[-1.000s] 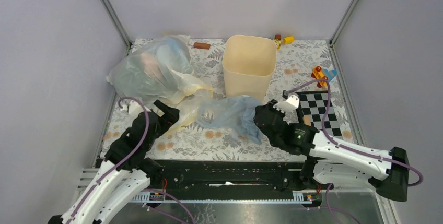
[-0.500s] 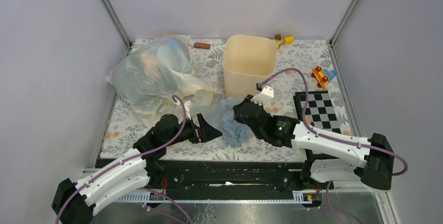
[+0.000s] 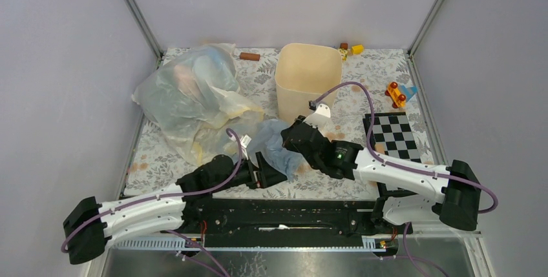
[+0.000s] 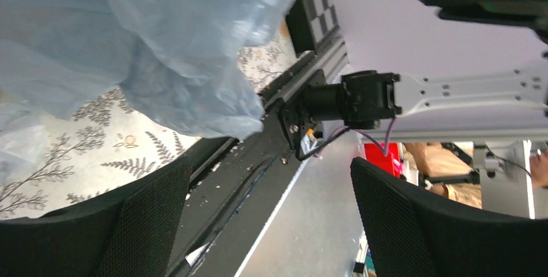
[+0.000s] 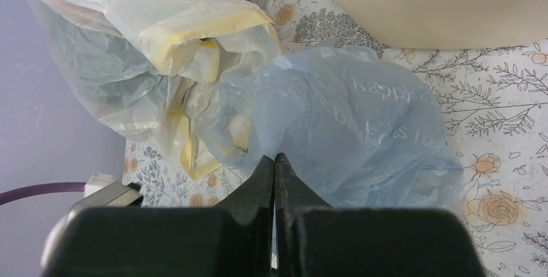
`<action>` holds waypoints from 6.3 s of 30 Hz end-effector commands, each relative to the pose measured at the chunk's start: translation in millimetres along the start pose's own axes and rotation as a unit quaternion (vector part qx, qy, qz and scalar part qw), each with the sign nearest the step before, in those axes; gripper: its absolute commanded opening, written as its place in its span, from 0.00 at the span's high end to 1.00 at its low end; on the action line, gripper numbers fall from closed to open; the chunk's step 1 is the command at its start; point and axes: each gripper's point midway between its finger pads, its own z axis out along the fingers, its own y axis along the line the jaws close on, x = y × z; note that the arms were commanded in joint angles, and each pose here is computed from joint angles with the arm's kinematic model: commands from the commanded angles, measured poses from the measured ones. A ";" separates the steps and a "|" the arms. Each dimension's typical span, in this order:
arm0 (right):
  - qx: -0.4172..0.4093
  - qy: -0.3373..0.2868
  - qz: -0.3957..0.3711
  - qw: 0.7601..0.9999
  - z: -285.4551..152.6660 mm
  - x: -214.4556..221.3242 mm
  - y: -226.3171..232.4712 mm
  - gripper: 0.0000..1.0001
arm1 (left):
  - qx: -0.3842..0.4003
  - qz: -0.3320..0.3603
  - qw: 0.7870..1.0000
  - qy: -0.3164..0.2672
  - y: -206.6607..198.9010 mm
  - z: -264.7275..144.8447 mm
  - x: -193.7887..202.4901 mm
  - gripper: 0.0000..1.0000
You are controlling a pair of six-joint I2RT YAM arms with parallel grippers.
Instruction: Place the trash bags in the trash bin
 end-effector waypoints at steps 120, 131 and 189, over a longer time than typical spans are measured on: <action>0.166 -0.213 -0.055 0.961 -63.1 -72.9 -182.1 1.00 | -0.188 0.133 0.972 -0.042 76.5 4.2 -21.9 0.44; 0.151 -0.130 -0.152 0.968 -51.5 -65.0 -151.4 1.00 | -0.168 0.142 0.975 -0.040 75.9 22.3 -19.8 0.41; 0.160 -0.249 -0.127 0.947 -127.5 -169.0 -127.0 0.16 | -0.036 0.288 0.957 -0.017 -52.9 125.4 -66.8 0.01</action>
